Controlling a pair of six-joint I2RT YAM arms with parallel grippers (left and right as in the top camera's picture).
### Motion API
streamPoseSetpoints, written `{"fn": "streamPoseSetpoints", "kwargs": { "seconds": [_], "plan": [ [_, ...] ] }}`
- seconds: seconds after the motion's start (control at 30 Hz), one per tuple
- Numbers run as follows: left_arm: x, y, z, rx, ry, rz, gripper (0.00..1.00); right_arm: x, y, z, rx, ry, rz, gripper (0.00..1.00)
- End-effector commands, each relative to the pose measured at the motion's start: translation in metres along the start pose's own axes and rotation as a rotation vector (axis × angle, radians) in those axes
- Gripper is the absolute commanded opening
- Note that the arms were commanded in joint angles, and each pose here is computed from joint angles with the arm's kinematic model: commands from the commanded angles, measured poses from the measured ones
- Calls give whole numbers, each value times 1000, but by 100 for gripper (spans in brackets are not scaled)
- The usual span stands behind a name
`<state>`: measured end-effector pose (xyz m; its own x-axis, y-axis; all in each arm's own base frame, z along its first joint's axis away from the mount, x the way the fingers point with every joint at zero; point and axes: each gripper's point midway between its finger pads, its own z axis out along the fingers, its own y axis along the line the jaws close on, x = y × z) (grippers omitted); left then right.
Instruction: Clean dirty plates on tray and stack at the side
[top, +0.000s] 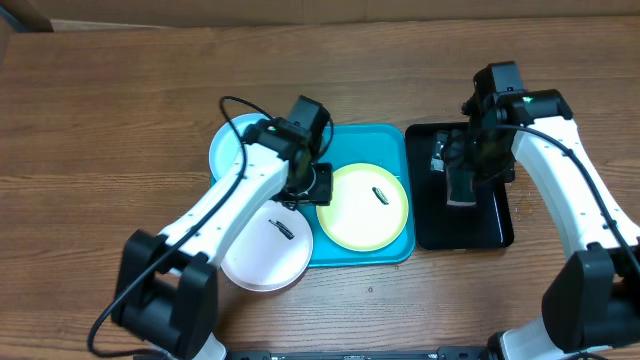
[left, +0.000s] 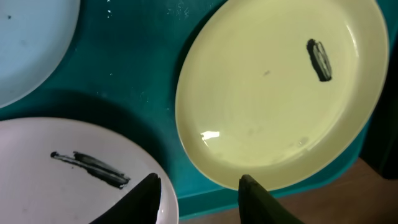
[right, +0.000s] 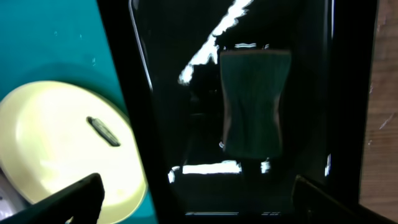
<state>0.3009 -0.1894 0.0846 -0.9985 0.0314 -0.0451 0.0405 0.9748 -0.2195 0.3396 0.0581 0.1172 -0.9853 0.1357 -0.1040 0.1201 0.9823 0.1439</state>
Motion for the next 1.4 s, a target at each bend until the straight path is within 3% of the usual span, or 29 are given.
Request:
{"fn": "streamPoseSetpoints", "kwargs": {
  "seconds": [0.0, 0.17, 0.23, 0.5, 0.63, 0.7, 0.83, 1.0, 1.17, 1.37],
  "plan": [
    [-2, 6, 19, -47, 18, -25, 41, -9, -8, 5, 48, -27, 3, 100],
    [-4, 9, 43, -66, 54, -68, 40, -31, -7, 4, 52, -115, -4, 100],
    [-1, 13, 53, -81, 81, -75, 34, -38, -5, 3, 44, -145, -6, 100],
    [-5, 16, 77, -92, 100, -79, 29, -45, -3, 2, 37, -173, -8, 100],
    [-13, 15, 75, -81, 68, -78, 18, -45, -3, 2, 37, -173, -8, 100],
    [-23, 21, 71, -108, 37, -79, 6, -45, -3, 2, 37, -173, -8, 100],
    [-42, 37, 58, -193, -23, -27, 4, -45, -3, 2, 37, -173, -8, 100],
    [-64, 48, 43, -282, -103, 22, 11, -45, -3, 2, 37, -173, -9, 100],
    [-65, 42, 42, -259, -106, 26, 42, -45, -3, 2, 37, -173, -8, 100],
    [-42, 40, 44, -236, -9, 11, 42, -45, -3, 2, 37, -173, -8, 100]
  ]
}}
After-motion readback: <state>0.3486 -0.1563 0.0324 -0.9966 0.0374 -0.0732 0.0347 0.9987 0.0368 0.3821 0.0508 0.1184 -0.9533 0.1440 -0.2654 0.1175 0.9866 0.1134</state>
